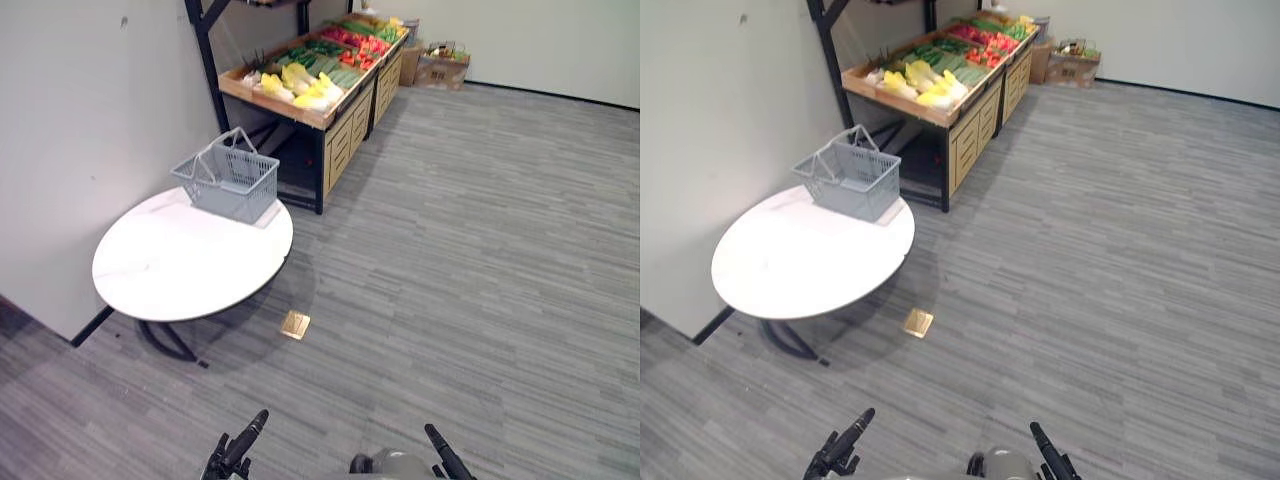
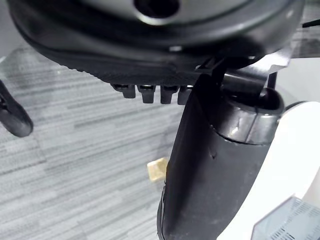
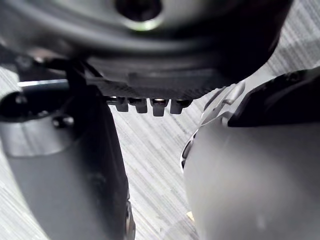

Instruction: Pick vegetable in the basket

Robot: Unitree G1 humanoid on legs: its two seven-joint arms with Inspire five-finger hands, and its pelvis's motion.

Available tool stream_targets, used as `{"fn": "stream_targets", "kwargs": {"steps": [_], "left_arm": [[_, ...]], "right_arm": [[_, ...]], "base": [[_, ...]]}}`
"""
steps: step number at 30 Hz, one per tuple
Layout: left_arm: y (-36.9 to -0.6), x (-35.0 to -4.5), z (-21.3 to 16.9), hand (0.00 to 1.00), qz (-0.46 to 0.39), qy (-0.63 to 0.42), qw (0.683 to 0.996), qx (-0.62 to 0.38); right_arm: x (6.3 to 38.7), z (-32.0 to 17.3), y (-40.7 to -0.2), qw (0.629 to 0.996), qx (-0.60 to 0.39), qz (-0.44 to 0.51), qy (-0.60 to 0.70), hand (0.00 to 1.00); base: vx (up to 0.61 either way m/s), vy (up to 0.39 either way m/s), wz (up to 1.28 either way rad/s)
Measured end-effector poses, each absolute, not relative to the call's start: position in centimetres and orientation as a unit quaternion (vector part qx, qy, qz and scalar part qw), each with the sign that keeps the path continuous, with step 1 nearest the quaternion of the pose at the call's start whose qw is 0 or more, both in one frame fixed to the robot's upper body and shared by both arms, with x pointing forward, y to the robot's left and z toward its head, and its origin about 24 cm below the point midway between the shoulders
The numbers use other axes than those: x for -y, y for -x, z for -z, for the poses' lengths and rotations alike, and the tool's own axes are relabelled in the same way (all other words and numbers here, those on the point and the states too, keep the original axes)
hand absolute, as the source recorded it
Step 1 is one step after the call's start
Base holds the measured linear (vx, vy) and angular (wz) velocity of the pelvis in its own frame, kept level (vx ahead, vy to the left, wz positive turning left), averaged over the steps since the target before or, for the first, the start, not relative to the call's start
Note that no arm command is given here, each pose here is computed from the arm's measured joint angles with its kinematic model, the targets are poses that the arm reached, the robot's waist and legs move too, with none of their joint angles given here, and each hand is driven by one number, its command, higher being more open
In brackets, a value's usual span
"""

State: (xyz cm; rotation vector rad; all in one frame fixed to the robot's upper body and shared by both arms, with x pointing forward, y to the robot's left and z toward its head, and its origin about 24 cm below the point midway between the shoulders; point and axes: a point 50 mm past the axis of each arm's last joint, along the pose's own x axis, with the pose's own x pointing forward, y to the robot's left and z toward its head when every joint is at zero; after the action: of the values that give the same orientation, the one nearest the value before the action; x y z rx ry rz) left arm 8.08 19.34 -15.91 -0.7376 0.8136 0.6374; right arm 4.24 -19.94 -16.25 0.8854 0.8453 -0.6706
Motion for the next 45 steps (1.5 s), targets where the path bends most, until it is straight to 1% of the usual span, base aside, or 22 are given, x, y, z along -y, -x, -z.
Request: {"fn": "stream_targets", "kwargs": {"steps": [2,4,5,6,8,10,12,14,17,20,25,28,30,34,39,41,43,44,45], "left_arm": [[-8.0,-19.3,16.0,1.0,-0.303,0.352,0.8,-0.379],[-7.7,-18.9,16.0,1.0,-0.322,0.373,0.788,-0.37],[-7.1,-19.3,16.1,1.0,-0.339,0.376,0.781,-0.367],[-6.8,-20.1,15.9,1.0,-0.352,0.37,0.781,-0.359],[-7.3,-20.7,15.6,1.0,-0.348,0.365,0.79,-0.348],[-7.3,-20.7,15.7,1.0,-0.331,0.35,0.8,-0.358],[-6.5,-20.5,15.9,1.0,-0.326,0.341,0.798,-0.376],[-4.9,-20.7,16.1,1.0,-0.344,0.336,0.785,-0.391],[-5.1,-21.8,15.9,1.0,-0.348,0.325,0.791,-0.385],[-4.3,-21.6,16.2,1.0,-0.352,0.324,0.781,-0.401],[-4.5,-21.3,16.4,1.0,-0.311,0.298,0.795,-0.427],[-4.5,-22.0,16.2,1.0,-0.306,0.282,0.804,-0.424],[-4.5,-21.9,16.2,1.0,-0.3,0.274,0.809,-0.425],[-4.4,-21.4,16.3,1.0,-0.298,0.275,0.808,-0.427],[-5.7,-20.8,16.2,1.0,-0.304,0.3,0.81,-0.401],[-6.1,-20.6,16.1,1.0,-0.325,0.326,0.803,-0.38],[-5.9,-21.3,15.9,1.0,-0.332,0.324,0.805,-0.37],[-5.6,-20.8,16.1,1.0,-0.343,0.337,0.795,-0.37],[-5.7,-20.3,16.1,1.0,-0.343,0.347,0.791,-0.368]], "right_arm": [[20.3,16.2,-4.0,0.767,-0.385,0.315,-0.405,1.0],[20.6,16.0,-4.2,0.773,-0.379,0.314,-0.401,1.0],[20.7,16.0,-4.2,0.775,-0.381,0.311,-0.397,1.0],[20.2,16.0,-4.3,0.773,-0.38,0.309,-0.402,1.0],[20.3,16.0,-5.0,0.778,-0.375,0.305,-0.402,1.0],[20.5,15.9,-7.3,0.784,-0.367,0.292,-0.407,1.0],[20.7,15.6,-8.5,0.795,-0.351,0.282,-0.407,1.0],[20.2,15.7,-8.0,0.791,-0.357,0.281,-0.41,1.0],[18.7,16.1,-7.4,0.784,-0.383,0.259,-0.414,1.0],[18.2,16.2,-7.3,0.787,-0.399,0.243,-0.403,1.0],[19.2,16.3,-6.9,0.79,-0.409,0.24,-0.387,1.0],[19.5,16.4,-6.3,0.784,-0.409,0.255,-0.391,1.0],[19.9,16.4,-5.8,0.783,-0.409,0.263,-0.388,1.0],[20.7,16.3,-5.5,0.783,-0.401,0.279,-0.385,1.0],[20.3,16.4,-5.4,0.78,-0.399,0.281,-0.391,1.0],[19.6,16.6,-3.9,0.768,-0.417,0.286,-0.393,1.0],[18.7,16.9,-2.3,0.759,-0.44,0.281,-0.389,1.0],[19.3,16.9,-1.6,0.755,-0.45,0.284,-0.382,1.0],[19.8,16.9,-1.4,0.755,-0.454,0.289,-0.374,1.0]], "base": [[0.36,-0.063,-0.01],[0.37,-0.016,-0.02],[0.41,-0.032,-0.04],[0.39,-0.04,-0.03],[0.24,0.005,-0.1],[0.33,0.109,-0.63],[0.3,0.154,-0.61],[0.37,0.182,-0.69],[0.48,0.217,-0.07],[0.26,0.142,-0.29],[0.19,0.128,-0.22],[0.15,0.136,0.15],[0.2,0.09,0.36],[0.21,0.057,0.29],[0.16,-0.109,0.3],[0.17,-0.282,0.7],[0.28,-0.339,0.73],[0.32,-0.325,0.72],[0.34,-0.298,0.59]]}}
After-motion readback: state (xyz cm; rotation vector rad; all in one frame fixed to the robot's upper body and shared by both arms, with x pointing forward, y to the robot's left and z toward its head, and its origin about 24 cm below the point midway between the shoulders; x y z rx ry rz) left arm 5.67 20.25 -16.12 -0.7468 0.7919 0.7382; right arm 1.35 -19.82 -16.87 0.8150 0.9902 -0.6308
